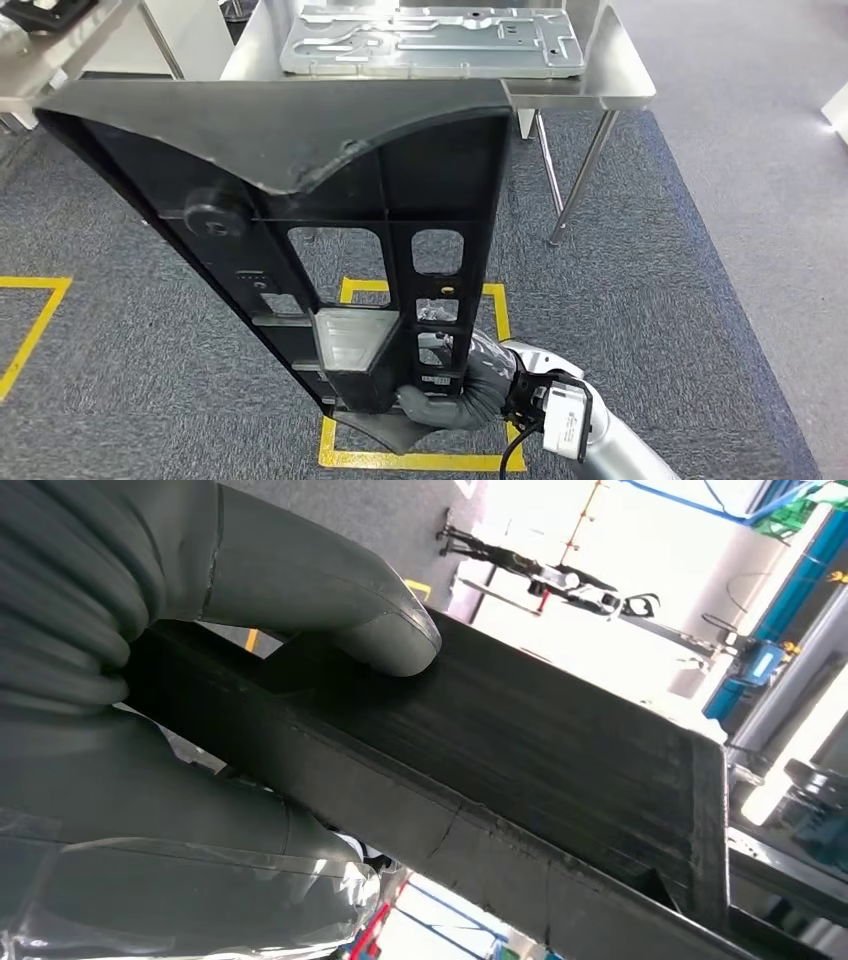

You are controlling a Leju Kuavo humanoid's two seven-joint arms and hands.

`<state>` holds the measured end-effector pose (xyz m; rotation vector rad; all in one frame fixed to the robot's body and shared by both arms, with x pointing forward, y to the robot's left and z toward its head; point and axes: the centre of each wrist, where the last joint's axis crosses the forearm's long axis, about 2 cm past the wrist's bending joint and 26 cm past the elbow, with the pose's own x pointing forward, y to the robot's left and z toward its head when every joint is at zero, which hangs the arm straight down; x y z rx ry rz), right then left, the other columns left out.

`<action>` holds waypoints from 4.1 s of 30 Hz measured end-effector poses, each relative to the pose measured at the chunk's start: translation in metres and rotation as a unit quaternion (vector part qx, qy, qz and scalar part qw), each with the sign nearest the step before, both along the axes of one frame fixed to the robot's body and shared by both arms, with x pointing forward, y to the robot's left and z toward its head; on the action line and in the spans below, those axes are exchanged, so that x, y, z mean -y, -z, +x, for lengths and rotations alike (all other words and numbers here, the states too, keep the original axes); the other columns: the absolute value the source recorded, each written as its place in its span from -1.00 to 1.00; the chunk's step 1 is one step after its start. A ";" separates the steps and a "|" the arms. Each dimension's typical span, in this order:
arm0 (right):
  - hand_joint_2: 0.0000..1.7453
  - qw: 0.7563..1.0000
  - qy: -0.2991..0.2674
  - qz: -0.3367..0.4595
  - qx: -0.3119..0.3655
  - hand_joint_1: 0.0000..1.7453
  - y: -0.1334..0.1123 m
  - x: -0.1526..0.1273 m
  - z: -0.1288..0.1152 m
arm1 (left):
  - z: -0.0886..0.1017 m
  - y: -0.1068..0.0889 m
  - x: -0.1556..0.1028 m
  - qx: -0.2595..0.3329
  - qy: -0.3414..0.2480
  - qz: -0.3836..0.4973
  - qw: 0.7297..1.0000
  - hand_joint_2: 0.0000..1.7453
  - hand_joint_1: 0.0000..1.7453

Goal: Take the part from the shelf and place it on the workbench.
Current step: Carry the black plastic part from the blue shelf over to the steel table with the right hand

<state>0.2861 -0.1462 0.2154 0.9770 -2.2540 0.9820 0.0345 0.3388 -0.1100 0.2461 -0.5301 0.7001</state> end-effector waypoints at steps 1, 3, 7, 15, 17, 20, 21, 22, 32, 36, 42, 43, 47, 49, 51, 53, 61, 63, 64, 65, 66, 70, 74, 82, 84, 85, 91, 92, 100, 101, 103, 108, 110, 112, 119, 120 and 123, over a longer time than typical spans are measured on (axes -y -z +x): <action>1.00 1.000 0.000 0.001 0.001 0.94 0.000 0.000 0.000 | 0.000 0.000 0.000 0.000 0.001 0.000 1.000 -1.00 -1.00; 1.00 1.000 0.000 0.001 0.002 0.94 0.000 0.000 -0.001 | -0.001 0.000 0.000 0.001 0.002 0.000 1.000 -1.00 -1.00; 1.00 1.000 -0.001 0.002 0.002 0.94 0.001 0.000 -0.001 | -0.002 0.000 0.000 -0.001 0.004 0.001 1.000 -1.00 -1.00; 1.00 1.000 -0.001 0.005 0.007 0.94 -0.001 0.000 0.000 | 0.000 0.000 -0.001 0.003 0.002 0.001 1.000 -1.00 -1.00; 1.00 1.000 -0.001 0.006 0.008 0.94 -0.001 0.000 0.000 | 0.000 0.000 -0.001 0.003 0.002 0.001 1.000 -1.00 -1.00; 1.00 1.000 0.000 0.005 0.006 0.94 0.000 0.001 0.000 | 0.000 0.000 -0.001 0.003 0.002 0.001 1.000 -1.00 -1.00; 1.00 1.000 0.001 0.005 0.006 0.94 0.000 0.001 0.000 | -0.001 0.000 -0.001 0.003 0.001 0.001 1.000 -1.00 -1.00; 1.00 1.000 0.001 0.006 0.006 0.94 0.000 0.001 0.000 | -0.001 0.000 -0.001 0.002 0.002 0.001 1.000 -1.00 -1.00; 1.00 1.000 0.004 0.011 0.012 0.94 -0.004 0.003 0.001 | 0.004 -0.001 -0.003 0.008 0.003 0.002 1.000 -1.00 -1.00; 1.00 1.000 0.005 0.010 0.010 0.94 -0.003 0.003 0.000 | 0.001 -0.001 -0.005 0.006 0.003 0.004 1.000 -1.00 -1.00; 1.00 1.000 0.006 0.011 0.011 0.94 -0.004 0.003 0.001 | 0.001 -0.001 -0.008 0.007 0.004 0.007 1.000 -1.00 -1.00; 1.00 1.000 0.007 0.012 0.011 0.94 -0.004 0.003 0.001 | 0.001 -0.001 -0.008 0.007 0.004 0.008 1.000 -1.00 -1.00; 1.00 1.000 0.007 0.016 0.013 0.94 -0.006 0.003 0.001 | 0.002 -0.001 -0.009 0.008 0.007 0.009 1.000 -1.00 -1.00; 1.00 1.000 0.008 0.016 0.010 0.94 -0.005 0.004 0.000 | 0.002 -0.001 -0.009 0.008 0.008 0.009 1.000 -1.00 -1.00; 1.00 1.000 0.008 0.015 0.009 0.94 -0.003 0.004 0.000 | 0.001 -0.001 -0.009 0.007 0.008 0.009 1.000 -1.00 -1.00; 1.00 1.000 0.008 0.015 0.008 0.94 -0.003 0.004 0.000 | 0.000 -0.001 -0.008 0.006 0.007 0.009 1.000 -1.00 -1.00; 1.00 1.000 0.010 0.016 0.009 0.94 -0.003 0.005 -0.001 | 0.003 -0.001 -0.008 0.010 0.008 0.009 1.000 -1.00 -1.00; 1.00 1.000 0.011 0.016 0.009 0.94 -0.003 0.005 -0.001 | 0.004 -0.001 -0.009 0.011 0.008 0.009 1.000 -1.00 -1.00; 1.00 1.000 0.011 0.016 0.008 0.94 -0.002 0.005 -0.001 | 0.004 -0.001 -0.009 0.010 0.008 0.009 1.000 -1.00 -1.00; 1.00 1.000 0.011 0.016 0.007 0.94 -0.001 0.005 -0.001 | 0.003 -0.001 -0.009 0.009 0.008 0.009 1.000 -1.00 -1.00; 1.00 1.000 0.011 0.016 0.006 0.94 -0.001 0.005 -0.002 | 0.001 -0.001 -0.009 0.008 0.008 0.009 1.000 -1.00 -1.00; 1.00 1.000 0.012 0.016 0.005 0.94 0.000 0.005 -0.002 | 0.000 -0.001 -0.010 0.007 0.007 0.011 1.000 -1.00 -1.00; 1.00 1.000 0.012 0.016 0.004 0.94 0.000 0.005 -0.002 | -0.001 -0.001 -0.013 0.007 0.007 0.013 1.000 -1.00 -1.00; 1.00 1.000 0.013 0.017 -0.001 0.94 0.004 0.007 -0.003 | 0.001 -0.001 -0.012 0.010 0.006 0.013 1.000 -1.00 -1.00; 1.00 1.000 0.014 0.017 0.002 0.94 0.005 0.007 -0.003 | 0.001 -0.001 -0.011 0.010 0.007 0.012 1.000 -1.00 -1.00; 1.00 1.000 0.016 0.015 0.005 0.94 0.005 0.007 -0.003 | 0.001 -0.001 -0.010 0.010 0.007 0.012 1.000 -1.00 -1.00; 1.00 0.999 0.028 0.008 0.015 0.94 0.006 0.009 -0.002 | 0.004 -0.001 -0.010 0.013 0.009 0.012 1.000 -1.00 -1.00; 1.00 0.999 0.029 0.009 0.016 0.94 0.006 0.009 -0.002 | 0.004 -0.001 -0.009 0.013 0.009 0.012 1.000 -1.00 -1.00; 1.00 0.999 0.032 0.009 0.012 0.94 0.010 0.009 -0.005 | -0.001 -0.001 -0.009 0.010 0.010 0.013 1.000 -1.00 -1.00; 1.00 0.999 0.032 0.009 0.012 0.94 0.010 0.009 -0.005 | -0.001 -0.001 -0.009 0.010 0.010 0.014 1.000 -1.00 -1.00; 1.00 0.999 0.033 0.009 0.012 0.94 0.009 0.009 -0.004 | 0.000 -0.001 -0.010 0.012 0.011 0.015 1.000 -1.00 -1.00; 1.00 0.999 0.036 0.011 0.014 0.94 0.008 0.010 -0.004 | 0.001 -0.001 -0.009 0.014 0.012 0.014 1.000 -1.00 -1.00; 1.00 0.999 0.038 0.011 0.012 0.94 0.010 0.010 -0.005 | 0.001 -0.001 -0.009 0.015 0.013 0.014 1.000 -1.00 -1.00; 1.00 0.999 0.041 0.010 0.010 0.94 0.012 0.011 -0.006 | 0.001 -0.001 -0.009 0.015 0.013 0.014 1.000 -1.00 -1.00; 1.00 0.999 0.043 0.010 0.010 0.94 0.012 0.011 -0.007 | 0.002 -0.001 -0.009 0.021 0.010 0.013 1.000 -1.00 -1.00; 1.00 0.999 0.043 0.011 0.010 0.94 0.012 0.011 -0.007 | 0.002 -0.001 -0.009 0.021 0.010 0.013 1.000 -1.00 -1.00; 1.00 0.999 0.042 0.011 0.012 0.94 0.011 0.011 -0.007 | 0.003 -0.001 -0.008 0.022 0.009 0.012 1.000 -1.00 -1.00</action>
